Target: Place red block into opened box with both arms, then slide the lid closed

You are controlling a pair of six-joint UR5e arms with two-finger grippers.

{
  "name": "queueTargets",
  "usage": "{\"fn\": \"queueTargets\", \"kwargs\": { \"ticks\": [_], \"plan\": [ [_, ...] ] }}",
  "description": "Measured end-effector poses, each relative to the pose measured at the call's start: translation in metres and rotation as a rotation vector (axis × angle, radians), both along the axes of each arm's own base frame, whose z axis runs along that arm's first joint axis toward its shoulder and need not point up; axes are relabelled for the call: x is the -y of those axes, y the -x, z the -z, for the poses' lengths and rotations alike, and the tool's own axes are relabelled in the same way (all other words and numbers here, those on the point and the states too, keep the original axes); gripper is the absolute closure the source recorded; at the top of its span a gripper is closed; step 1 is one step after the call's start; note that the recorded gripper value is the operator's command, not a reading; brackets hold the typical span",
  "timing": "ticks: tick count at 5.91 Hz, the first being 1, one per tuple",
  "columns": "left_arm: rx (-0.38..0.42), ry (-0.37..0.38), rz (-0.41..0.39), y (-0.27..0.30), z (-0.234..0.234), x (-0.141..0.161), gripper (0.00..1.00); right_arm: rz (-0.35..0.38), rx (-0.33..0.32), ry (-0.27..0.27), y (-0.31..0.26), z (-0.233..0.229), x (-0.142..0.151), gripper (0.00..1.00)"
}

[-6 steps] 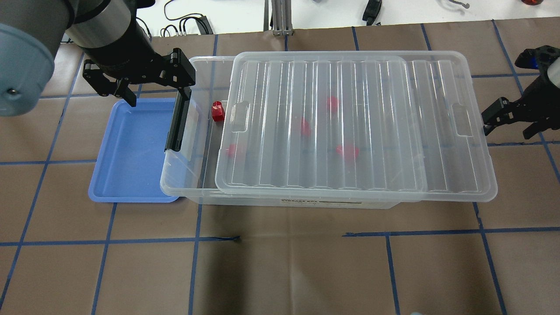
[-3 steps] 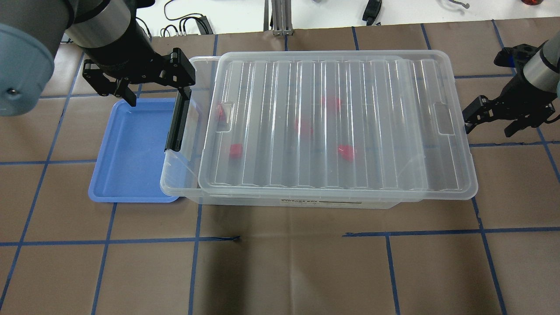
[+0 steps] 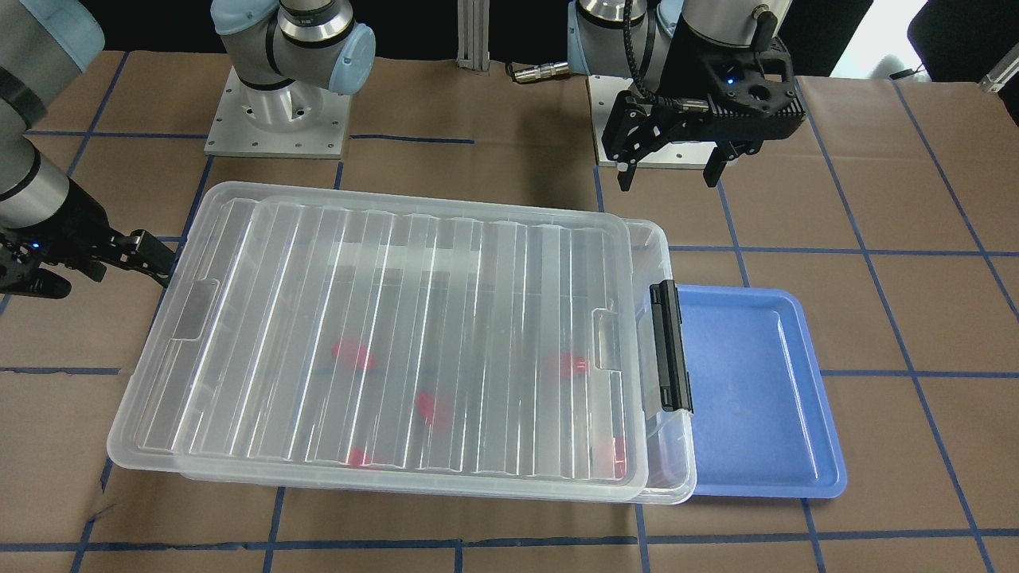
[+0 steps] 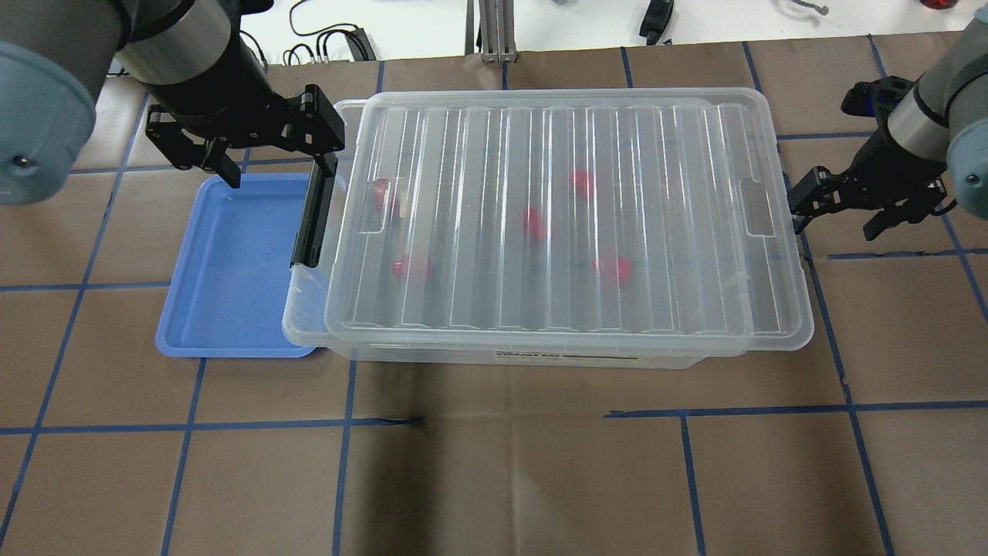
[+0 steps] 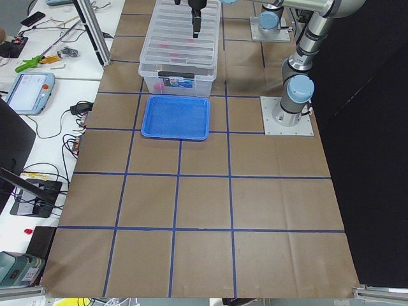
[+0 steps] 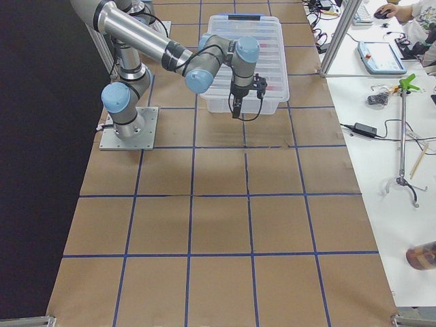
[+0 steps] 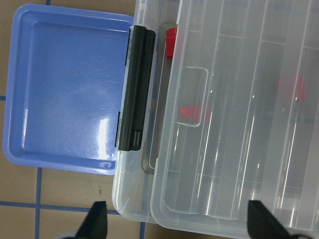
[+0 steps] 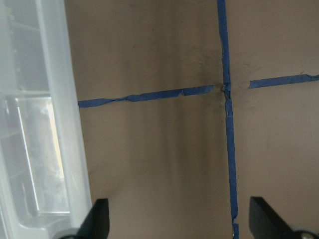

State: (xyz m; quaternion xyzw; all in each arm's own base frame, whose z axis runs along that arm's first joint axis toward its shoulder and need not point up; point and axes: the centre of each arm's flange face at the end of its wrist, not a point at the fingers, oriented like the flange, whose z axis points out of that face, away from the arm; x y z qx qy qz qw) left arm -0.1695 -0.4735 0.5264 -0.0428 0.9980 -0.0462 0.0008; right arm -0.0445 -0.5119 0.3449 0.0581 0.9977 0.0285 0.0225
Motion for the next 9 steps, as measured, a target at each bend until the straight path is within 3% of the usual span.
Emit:
{"fn": "queueTargets", "kwargs": {
  "ticks": [3, 5, 7, 9],
  "plan": [
    [-0.001, 0.006, -0.001, -0.001, -0.001, 0.001, 0.02, 0.012, 0.054, -0.005, -0.016, 0.01, -0.003, 0.0],
    [-0.001, 0.009, -0.001, -0.001, -0.001, 0.001, 0.02, 0.007, 0.046, 0.009, -0.019, 0.004, 0.0, 0.0],
    [-0.001, 0.009, -0.001, -0.001, -0.001, 0.001, 0.02, -0.017, -0.016, 0.09, -0.025, -0.049, 0.007, 0.0],
    [0.0, 0.007, -0.001, -0.001, 0.0, 0.002, 0.02, -0.049, -0.047, 0.138, -0.073, -0.107, -0.011, 0.0]
  ]
}}
